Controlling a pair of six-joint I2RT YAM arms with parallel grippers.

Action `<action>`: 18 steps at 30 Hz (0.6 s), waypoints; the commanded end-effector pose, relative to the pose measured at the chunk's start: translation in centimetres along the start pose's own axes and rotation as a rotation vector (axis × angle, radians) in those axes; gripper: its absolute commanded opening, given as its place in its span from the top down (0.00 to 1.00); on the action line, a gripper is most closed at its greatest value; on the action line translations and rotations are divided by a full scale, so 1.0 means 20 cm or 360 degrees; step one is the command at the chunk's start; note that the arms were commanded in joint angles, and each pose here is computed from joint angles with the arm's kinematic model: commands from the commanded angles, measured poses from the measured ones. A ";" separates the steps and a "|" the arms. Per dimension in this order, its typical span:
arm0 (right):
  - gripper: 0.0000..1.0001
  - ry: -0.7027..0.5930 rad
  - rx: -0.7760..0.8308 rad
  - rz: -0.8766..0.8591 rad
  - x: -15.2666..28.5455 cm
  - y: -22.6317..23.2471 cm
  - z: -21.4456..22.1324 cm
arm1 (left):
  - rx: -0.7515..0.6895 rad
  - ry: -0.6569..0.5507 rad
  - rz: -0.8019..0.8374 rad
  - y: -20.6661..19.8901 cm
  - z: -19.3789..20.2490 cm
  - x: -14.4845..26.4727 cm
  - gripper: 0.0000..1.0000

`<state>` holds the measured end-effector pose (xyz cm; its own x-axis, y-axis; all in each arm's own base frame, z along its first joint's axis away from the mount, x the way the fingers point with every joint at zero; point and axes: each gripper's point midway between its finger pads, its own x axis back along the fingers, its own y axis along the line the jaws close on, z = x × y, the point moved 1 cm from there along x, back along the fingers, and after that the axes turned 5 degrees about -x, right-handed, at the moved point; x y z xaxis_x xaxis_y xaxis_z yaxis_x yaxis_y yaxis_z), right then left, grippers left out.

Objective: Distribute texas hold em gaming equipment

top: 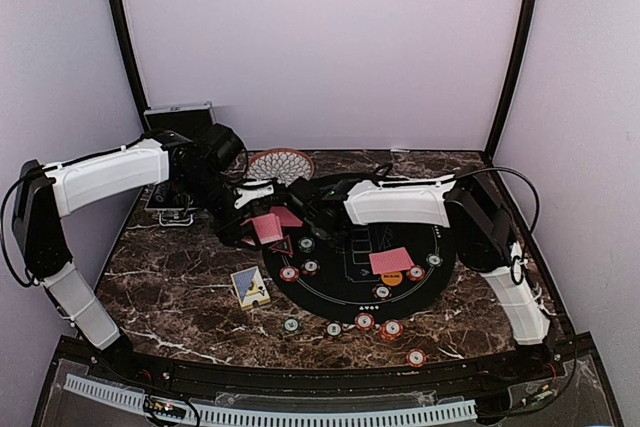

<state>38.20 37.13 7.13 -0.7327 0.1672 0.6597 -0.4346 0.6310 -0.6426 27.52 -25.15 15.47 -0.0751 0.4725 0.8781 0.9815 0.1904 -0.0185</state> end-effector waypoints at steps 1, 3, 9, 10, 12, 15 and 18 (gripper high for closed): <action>1.00 -0.0163 -0.0146 -0.0119 0.15 0.01 -0.10 | -0.0010 -0.0100 -0.0058 0.01 -0.06 0.07 1.00; 1.00 -0.0160 -0.0215 -0.0209 0.16 0.05 -0.09 | -0.0011 -0.0100 -0.0060 0.01 -0.06 0.07 1.00; 0.70 -0.0131 -0.0308 -0.0413 0.16 0.13 -0.04 | -0.0015 -0.0105 -0.0064 0.01 -0.06 0.08 1.00; 0.65 -0.0125 -0.0324 -0.0432 0.16 0.13 -0.03 | -0.0015 -0.0106 -0.0065 0.01 -0.06 0.09 1.00; 0.54 -0.0120 -0.0355 -0.0478 0.17 0.12 -0.01 | -0.0019 -0.0108 -0.0067 0.01 -0.06 0.09 1.00; 0.45 -0.0097 -0.0440 -0.0559 0.17 0.10 0.03 | -0.0020 -0.0110 -0.0066 0.01 -0.06 0.09 1.00; 0.43 -0.0073 -0.0583 -0.0677 0.18 0.04 0.05 | -0.0019 -0.0110 -0.0066 0.01 -0.06 0.09 1.00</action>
<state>34.02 37.72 5.56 -0.5845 -0.0585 0.8093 -0.5322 0.7805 -0.3279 27.98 -25.39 15.89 -0.0981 0.4887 0.8669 0.9796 0.2007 -0.0023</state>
